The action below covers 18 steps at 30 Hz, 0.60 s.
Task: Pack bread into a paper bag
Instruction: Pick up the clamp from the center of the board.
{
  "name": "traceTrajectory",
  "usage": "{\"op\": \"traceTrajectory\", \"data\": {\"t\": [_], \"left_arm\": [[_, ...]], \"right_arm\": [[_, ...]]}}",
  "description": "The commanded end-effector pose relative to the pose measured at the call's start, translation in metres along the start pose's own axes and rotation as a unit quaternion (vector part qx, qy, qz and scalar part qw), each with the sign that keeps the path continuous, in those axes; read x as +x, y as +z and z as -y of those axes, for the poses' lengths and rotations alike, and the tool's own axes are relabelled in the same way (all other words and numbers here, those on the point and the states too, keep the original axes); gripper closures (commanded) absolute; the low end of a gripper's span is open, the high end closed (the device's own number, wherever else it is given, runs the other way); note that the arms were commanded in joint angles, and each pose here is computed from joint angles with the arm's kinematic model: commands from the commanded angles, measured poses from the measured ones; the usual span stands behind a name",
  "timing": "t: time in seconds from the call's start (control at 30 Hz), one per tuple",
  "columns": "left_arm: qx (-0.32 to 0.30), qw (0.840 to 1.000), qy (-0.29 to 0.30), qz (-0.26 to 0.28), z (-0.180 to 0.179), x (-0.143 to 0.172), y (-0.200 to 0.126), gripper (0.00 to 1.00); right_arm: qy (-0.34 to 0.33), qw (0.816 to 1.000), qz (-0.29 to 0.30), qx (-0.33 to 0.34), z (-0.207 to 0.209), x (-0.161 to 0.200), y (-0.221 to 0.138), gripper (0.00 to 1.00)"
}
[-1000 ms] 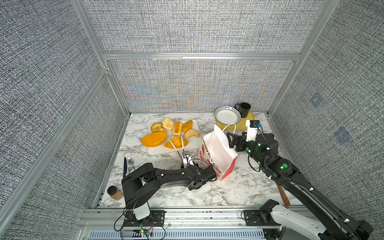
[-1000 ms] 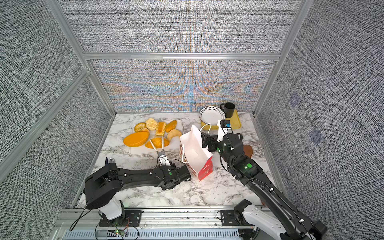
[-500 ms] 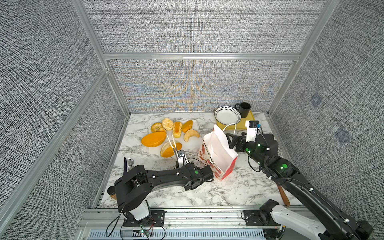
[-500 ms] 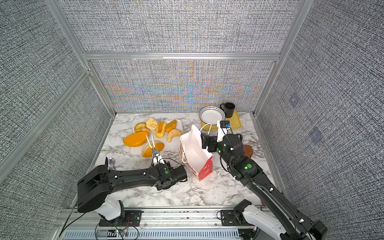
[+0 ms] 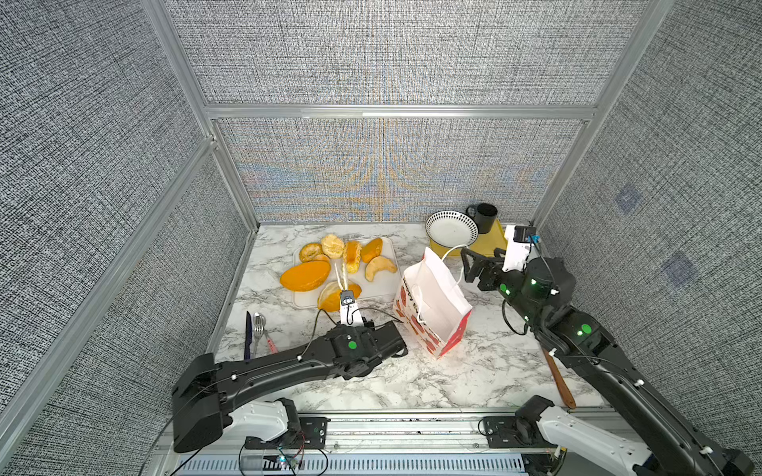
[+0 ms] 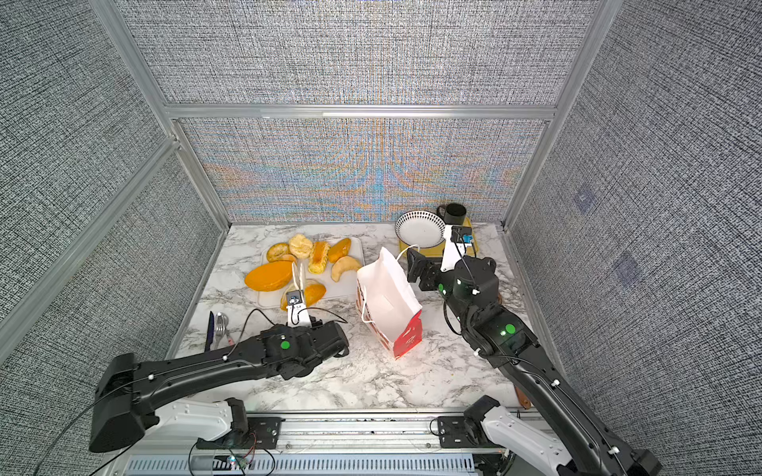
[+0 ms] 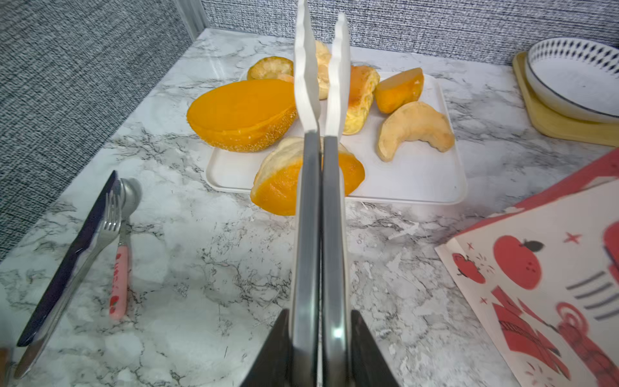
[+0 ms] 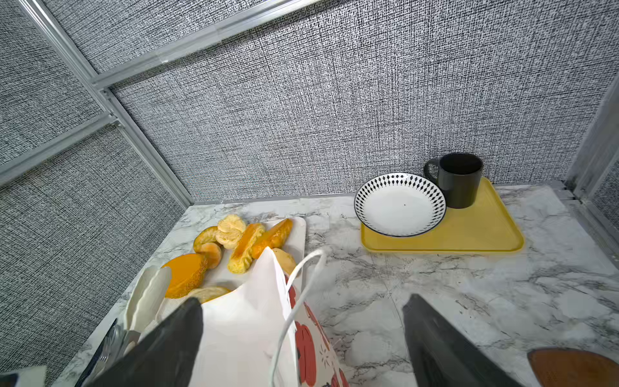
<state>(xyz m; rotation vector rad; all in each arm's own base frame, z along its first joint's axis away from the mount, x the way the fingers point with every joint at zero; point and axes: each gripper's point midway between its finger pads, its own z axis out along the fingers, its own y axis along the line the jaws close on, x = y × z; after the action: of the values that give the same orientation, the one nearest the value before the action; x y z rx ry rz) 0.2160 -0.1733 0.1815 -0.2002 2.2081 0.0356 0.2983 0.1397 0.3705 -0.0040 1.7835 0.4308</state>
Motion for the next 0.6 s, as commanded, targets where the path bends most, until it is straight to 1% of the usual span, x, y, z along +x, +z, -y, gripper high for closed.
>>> {"op": "traceTrajectory", "data": {"t": [0.0, 0.13, 0.27, 0.33, 0.47, 0.57], "left_arm": [[0.031, 0.999, 0.031, -0.032, -0.012, -0.005, -0.015, 0.82], [0.058, 0.996, 0.008, -0.061, -0.038, -0.018, -0.029, 0.82], [0.071, 0.992, 0.023, -0.099, -0.048, -0.022, -0.034, 0.82], [0.093, 0.988, 0.039, -0.115, -0.045, -0.020, -0.035, 0.82], [0.135, 0.982, 0.064, -0.112, -0.039, -0.022, -0.033, 0.80], [0.175, 0.977, 0.069, -0.103, -0.031, -0.017, -0.025, 0.80]], "right_arm": [[-0.013, 1.000, -0.020, 0.021, 0.007, 0.016, 0.004, 0.05], [-0.023, 0.999, -0.032, 0.031, 0.007, 0.030, 0.007, 0.05], [-0.038, 0.998, -0.040, 0.037, 0.004, 0.042, 0.005, 0.05], [-0.052, 0.997, -0.044, 0.040, 0.000, 0.050, 0.002, 0.04], [-0.063, 0.996, -0.044, 0.050, -0.003, 0.062, -0.004, 0.02], [-0.066, 0.996, -0.044, 0.050, -0.005, 0.067, -0.006, 0.01]]}}
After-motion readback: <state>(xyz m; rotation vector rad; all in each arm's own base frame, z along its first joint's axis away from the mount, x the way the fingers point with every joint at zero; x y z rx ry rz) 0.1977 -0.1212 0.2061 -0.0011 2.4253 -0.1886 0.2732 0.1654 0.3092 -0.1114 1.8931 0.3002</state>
